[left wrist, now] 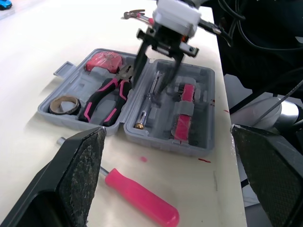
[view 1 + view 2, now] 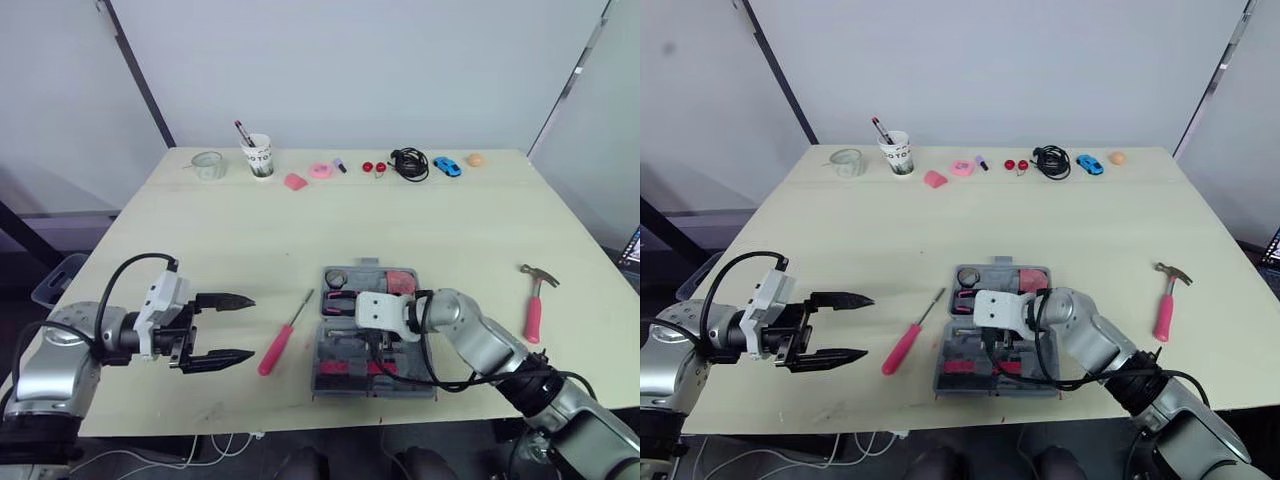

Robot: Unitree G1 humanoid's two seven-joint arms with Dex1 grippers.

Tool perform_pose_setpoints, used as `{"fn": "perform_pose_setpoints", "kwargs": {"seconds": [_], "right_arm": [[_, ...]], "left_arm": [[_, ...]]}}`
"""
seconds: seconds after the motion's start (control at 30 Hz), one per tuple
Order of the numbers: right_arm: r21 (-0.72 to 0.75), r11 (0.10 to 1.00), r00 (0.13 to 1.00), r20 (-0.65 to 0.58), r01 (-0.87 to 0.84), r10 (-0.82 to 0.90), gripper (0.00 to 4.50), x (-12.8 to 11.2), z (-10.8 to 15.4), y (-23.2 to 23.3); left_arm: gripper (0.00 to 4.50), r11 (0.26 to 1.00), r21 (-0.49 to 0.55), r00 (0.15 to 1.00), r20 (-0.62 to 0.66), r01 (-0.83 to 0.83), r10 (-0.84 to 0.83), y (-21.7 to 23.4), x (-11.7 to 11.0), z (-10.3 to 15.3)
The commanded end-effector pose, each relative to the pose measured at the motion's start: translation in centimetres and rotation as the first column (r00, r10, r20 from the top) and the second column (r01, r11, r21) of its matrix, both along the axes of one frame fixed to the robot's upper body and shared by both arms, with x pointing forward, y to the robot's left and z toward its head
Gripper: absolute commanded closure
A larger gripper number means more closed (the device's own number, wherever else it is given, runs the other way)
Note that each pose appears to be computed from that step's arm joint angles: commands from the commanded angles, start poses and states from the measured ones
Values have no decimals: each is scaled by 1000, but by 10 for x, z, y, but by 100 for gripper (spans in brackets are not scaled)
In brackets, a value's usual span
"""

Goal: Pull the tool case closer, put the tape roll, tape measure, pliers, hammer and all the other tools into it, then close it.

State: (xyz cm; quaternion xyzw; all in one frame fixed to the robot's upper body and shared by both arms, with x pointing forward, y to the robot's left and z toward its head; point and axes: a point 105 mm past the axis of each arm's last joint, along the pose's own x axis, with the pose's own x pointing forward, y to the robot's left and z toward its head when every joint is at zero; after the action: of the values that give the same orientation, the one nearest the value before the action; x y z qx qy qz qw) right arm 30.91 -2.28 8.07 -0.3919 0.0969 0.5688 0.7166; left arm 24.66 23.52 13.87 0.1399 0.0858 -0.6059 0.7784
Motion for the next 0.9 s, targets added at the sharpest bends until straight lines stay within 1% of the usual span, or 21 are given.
{"fn": "perform_pose_setpoints", "kwargs": {"seconds": [0.03, 0.17, 0.2, 0.23, 0.3, 0.33, 0.53, 0.63, 0.77, 0.83, 0.9], "right_arm": [[85, 996, 999, 42, 1, -5, 255, 0, 23, -2], [200, 979, 999, -47, 32, -23, 255, -6, 24, 1], [220, 975, 998, -58, 39, -26, 306, -7, 24, 2], [225, 973, 998, -63, 42, -28, 320, -7, 22, 2], [217, 976, 997, -70, 37, -22, 411, -8, 18, 1], [216, 976, 997, -74, 36, -20, 445, -9, 16, 1], [200, 977, 990, -132, 77, -51, 445, -7, -7, -2], [168, 982, 986, -153, 90, -64, 445, -6, -24, -4], [139, 979, 972, -203, 149, -119, 445, -7, -46, -10], [138, 977, 966, -223, 161, -127, 445, -10, -51, -12], [151, 976, 970, -211, 155, -121, 445, -11, -48, -12]], "left_arm": [[0, 1000, 9, 999, 46, 14, -15, 0, 0, 12], [0, 1000, 4, 999, 46, 19, -19, -2, 1, 11], [0, 1000, 2, 999, 47, 20, -20, -3, 1, 11], [0, 1000, 1, 999, 47, 21, -21, -3, 1, 11], [0, 1000, 0, 999, 47, 24, -24, -4, 1, 11], [0, 1000, 0, 999, 47, 26, -26, -5, 1, 11], [0, 1000, 4, 998, 49, 28, -28, -5, 2, 12], [0, 1000, 2, 998, 49, 27, -27, -6, 2, 12], [0, 1000, 2, 998, 49, 25, -25, -6, 1, 11], [0, 1000, 1, 999, 48, 23, -23, -6, 0, 11], [0, 1000, -2, 999, 47, 18, -18, -6, 0, 11]]}}
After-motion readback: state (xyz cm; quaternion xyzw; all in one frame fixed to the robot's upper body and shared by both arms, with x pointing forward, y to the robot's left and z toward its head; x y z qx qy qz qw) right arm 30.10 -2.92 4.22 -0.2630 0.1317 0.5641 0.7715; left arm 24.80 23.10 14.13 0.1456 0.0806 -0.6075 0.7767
